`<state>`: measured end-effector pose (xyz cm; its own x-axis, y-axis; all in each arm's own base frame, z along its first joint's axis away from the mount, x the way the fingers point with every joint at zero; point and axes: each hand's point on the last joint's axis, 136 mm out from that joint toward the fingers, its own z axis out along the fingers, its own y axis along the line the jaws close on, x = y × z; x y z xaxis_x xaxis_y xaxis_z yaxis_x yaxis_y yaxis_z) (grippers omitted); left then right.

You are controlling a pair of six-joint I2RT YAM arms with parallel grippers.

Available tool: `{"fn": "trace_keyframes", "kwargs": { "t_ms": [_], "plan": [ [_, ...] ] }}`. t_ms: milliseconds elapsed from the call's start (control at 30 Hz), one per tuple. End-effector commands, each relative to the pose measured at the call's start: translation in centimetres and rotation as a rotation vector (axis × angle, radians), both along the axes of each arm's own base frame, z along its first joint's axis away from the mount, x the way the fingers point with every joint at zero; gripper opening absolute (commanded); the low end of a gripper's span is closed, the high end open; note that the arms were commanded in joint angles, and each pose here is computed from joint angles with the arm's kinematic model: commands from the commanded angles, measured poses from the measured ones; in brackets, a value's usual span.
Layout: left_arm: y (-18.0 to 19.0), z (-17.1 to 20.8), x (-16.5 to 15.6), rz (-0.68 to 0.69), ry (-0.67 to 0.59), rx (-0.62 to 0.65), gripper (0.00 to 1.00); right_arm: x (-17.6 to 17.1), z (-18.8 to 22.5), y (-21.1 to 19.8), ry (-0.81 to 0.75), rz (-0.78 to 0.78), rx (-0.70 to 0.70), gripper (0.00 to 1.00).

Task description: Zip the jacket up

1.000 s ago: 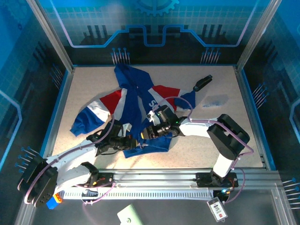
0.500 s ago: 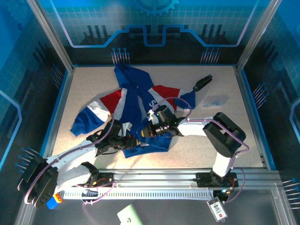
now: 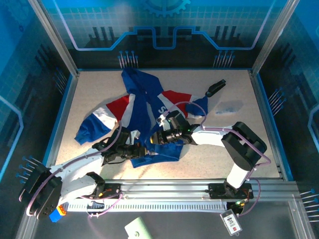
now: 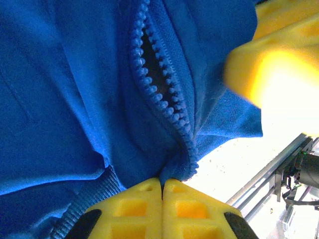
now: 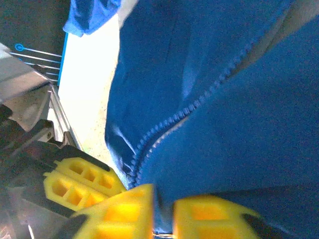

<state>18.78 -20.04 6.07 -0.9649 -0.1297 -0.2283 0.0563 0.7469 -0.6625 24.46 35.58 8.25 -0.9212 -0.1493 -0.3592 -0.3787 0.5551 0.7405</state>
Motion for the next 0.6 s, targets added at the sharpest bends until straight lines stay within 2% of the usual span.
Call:
{"fn": "trace_keyframes", "kwargs": {
  "t_ms": [0, 100, 300, 367, 567],
  "plan": [
    [-0.1, 0.0, -0.5, 0.004, 0.071, 0.013, 0.00, 0.6, 2.4, -1.1, -0.151, -0.007, 0.015, 0.35],
    [-0.4, 0.3, -0.3, 0.008, 0.078, 0.001, 0.00, -0.6, 2.9, -2.3, -0.242, 0.035, -0.033, 0.39],
    [-0.9, 1.9, 0.4, 0.011, 0.054, -0.025, 0.00, -4.4, 2.1, -3.6, -0.462, 0.165, -0.223, 0.33],
    [-1.1, 2.3, 0.6, 0.010, 0.052, -0.033, 0.00, -5.3, 1.2, -3.5, -0.467, 0.186, -0.248, 0.32],
    [-1.2, 2.5, 0.7, 0.016, 0.056, -0.044, 0.00, -7.4, -0.4, -1.6, -0.455, 0.224, -0.201, 0.32]
  ]
}}
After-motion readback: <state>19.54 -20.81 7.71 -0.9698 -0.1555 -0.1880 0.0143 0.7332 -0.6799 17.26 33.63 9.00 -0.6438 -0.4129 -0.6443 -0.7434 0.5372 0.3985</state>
